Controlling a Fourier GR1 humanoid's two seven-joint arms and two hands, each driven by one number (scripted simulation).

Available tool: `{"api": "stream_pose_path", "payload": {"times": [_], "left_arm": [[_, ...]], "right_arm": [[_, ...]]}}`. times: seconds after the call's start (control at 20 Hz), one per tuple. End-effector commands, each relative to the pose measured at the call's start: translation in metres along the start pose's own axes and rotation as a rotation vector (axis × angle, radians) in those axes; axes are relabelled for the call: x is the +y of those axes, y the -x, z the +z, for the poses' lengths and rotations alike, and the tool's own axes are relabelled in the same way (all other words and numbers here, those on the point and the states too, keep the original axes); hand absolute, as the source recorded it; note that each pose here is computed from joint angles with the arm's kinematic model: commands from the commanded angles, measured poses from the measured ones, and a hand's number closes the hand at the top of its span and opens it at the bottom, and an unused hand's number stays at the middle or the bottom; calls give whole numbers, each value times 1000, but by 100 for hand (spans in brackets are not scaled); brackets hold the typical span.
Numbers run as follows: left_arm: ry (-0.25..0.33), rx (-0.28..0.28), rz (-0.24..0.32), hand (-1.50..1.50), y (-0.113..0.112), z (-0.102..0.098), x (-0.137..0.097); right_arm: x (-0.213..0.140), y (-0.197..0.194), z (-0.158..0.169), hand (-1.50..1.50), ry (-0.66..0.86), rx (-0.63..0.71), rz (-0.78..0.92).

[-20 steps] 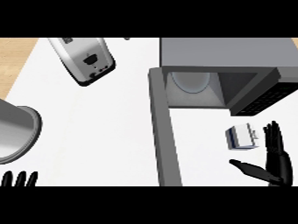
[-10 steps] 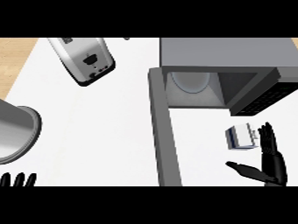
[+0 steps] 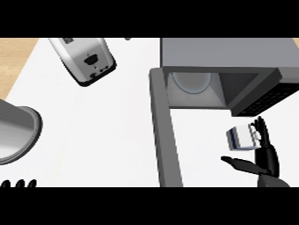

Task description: Pick up the milk, place it into the microwave and close the microwave

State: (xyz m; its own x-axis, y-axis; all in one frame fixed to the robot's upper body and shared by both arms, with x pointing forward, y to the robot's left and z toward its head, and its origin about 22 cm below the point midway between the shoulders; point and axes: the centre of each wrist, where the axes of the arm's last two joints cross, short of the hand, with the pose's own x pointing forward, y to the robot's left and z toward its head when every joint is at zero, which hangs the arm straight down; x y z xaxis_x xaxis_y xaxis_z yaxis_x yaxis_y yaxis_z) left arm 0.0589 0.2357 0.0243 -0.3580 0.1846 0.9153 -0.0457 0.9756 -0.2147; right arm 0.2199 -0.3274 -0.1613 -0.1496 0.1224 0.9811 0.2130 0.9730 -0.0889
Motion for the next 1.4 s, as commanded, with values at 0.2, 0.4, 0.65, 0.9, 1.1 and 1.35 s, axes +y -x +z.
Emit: {"api": "stream_pose_path", "payload": {"times": [0.2,0.4,0.65,0.9,1.1,1.35], "left_arm": [[14,0,-14,-150,-2,-10,-9],[-3,-21,-7,-150,-1,-5,-8],[23,17,5,-150,-5,9,-7],[0,11,5,-150,-16,3,-6],[35,2,22,-150,-11,-7,1],[21,-3,12,-150,5,-6,-5]], "right_arm": [[-11,1,-1,-150,63,-60,11],[4,0,-8,150,88,-80,144],[12,-7,-32,150,132,-100,162],[25,-13,-46,150,117,-128,143],[88,-31,-77,150,0,-187,105],[59,-36,-87,150,-38,-230,-4]]}}
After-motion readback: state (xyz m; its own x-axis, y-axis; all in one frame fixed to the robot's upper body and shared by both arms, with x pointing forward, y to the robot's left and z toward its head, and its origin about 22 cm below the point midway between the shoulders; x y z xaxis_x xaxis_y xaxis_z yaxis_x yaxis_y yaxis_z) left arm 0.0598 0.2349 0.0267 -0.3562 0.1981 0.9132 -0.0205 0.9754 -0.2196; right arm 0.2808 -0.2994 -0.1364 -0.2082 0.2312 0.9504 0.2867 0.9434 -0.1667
